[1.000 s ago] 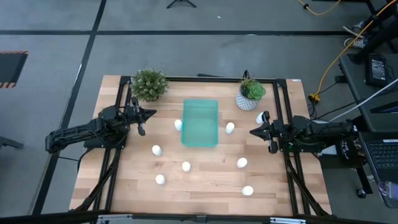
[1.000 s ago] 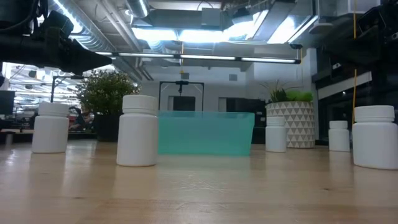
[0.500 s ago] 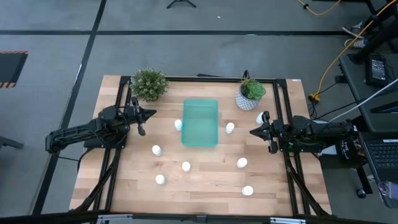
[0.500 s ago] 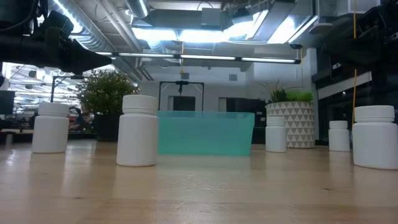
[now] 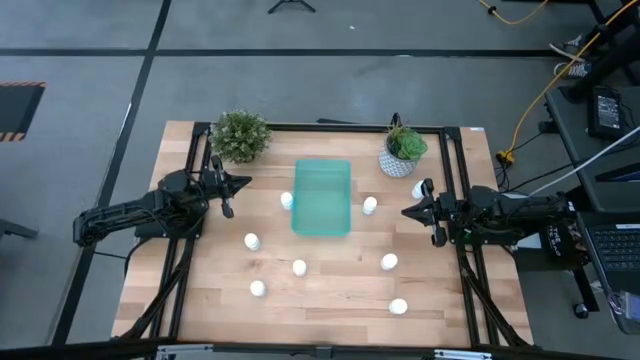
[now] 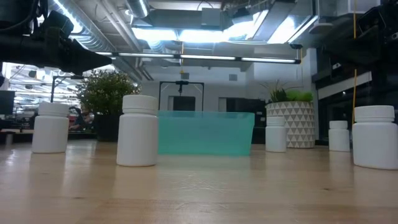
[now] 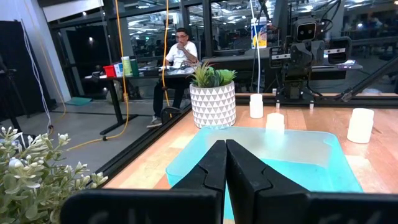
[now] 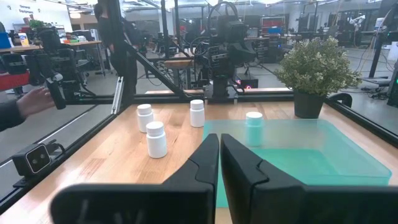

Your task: Pick and place pill bottles into a basket

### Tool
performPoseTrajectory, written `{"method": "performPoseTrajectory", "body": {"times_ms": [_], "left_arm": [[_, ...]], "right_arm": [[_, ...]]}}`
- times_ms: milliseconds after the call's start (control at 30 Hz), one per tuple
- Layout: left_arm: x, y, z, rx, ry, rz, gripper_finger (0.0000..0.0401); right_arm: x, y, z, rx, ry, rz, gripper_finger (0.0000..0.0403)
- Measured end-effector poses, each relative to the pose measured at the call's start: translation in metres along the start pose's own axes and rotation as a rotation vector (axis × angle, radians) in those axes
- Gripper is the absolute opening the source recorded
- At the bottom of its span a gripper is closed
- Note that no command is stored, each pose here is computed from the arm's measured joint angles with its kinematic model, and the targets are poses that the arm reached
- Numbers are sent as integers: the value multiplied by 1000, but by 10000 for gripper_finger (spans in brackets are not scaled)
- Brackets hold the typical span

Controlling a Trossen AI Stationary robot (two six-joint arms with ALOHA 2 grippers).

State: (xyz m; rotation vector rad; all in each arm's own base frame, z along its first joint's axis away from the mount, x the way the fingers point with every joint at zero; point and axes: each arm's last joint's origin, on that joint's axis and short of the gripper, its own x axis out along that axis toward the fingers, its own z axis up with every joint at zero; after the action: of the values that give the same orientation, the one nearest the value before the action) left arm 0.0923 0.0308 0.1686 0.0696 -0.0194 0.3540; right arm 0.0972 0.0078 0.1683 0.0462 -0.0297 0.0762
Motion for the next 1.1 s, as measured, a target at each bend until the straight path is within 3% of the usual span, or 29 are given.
{"method": "performPoseTrajectory", "body": {"times_ms": [800, 1100], "left_arm": [[0, 0, -1, 0, 8, -2, 4], [0, -4, 0, -16, -9, -128, 4]], "right_arm": [[0, 0, 0, 7, 0, 0, 22], [0, 0, 0, 46, 1, 0, 22]]}}
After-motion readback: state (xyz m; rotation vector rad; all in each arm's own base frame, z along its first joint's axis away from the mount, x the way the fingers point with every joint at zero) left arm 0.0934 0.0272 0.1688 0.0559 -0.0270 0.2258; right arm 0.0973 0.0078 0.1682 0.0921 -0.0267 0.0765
